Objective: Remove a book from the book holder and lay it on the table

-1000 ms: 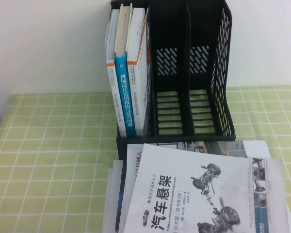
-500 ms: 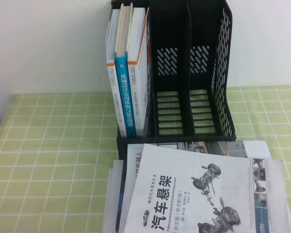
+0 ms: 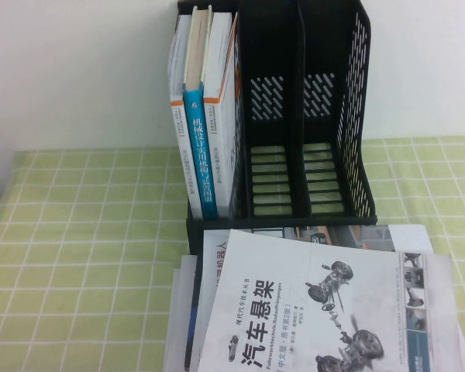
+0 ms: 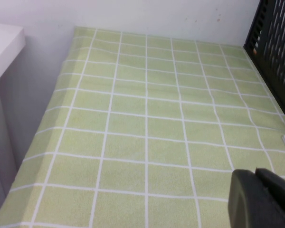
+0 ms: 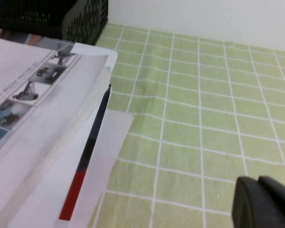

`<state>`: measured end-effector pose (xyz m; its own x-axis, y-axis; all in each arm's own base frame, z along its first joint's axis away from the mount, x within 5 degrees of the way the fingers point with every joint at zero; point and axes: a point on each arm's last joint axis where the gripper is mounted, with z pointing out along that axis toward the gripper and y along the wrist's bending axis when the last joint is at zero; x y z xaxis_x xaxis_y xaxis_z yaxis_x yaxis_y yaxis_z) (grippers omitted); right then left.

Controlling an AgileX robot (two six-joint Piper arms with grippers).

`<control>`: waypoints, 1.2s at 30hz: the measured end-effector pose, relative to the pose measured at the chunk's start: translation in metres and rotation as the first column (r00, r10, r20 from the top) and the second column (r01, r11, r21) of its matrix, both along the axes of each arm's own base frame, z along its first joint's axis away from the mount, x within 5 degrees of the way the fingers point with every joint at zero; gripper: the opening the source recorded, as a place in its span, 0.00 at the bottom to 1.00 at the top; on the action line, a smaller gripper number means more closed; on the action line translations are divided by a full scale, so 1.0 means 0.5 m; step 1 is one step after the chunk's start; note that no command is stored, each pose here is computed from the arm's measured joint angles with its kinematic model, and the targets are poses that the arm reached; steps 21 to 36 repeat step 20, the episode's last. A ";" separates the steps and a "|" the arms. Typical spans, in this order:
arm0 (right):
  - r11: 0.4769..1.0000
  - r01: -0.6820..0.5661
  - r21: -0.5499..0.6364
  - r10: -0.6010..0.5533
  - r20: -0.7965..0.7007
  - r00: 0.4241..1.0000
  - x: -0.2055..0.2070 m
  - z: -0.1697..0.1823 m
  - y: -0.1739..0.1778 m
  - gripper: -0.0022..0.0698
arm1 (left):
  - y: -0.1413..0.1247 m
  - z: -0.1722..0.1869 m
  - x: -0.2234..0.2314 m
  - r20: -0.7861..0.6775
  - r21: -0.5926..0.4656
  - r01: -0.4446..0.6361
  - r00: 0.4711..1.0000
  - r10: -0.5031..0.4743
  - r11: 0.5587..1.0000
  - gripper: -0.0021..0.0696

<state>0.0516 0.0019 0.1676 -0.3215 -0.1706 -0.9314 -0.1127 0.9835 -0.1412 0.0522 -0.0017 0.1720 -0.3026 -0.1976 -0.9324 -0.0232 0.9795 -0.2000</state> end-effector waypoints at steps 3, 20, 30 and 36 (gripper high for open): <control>1.000 0.001 0.000 -0.001 0.000 1.000 0.000 0.000 0.000 0.03 | 0.000 0.000 0.000 0.000 0.000 0.000 1.000 0.000 1.000 0.03; 1.000 0.003 0.007 -0.003 0.000 1.000 0.000 0.000 0.000 0.03 | 0.000 0.000 0.000 0.000 -0.003 -0.001 1.000 0.001 1.000 0.03; 1.000 0.003 0.007 -0.003 0.000 1.000 0.000 0.000 0.000 0.03 | 0.000 0.000 0.000 0.000 -0.003 -0.001 1.000 0.001 1.000 0.03; 1.000 0.003 0.007 -0.003 0.000 1.000 0.000 0.000 0.000 0.03 | 0.000 0.000 0.000 0.000 -0.003 -0.001 1.000 0.001 1.000 0.03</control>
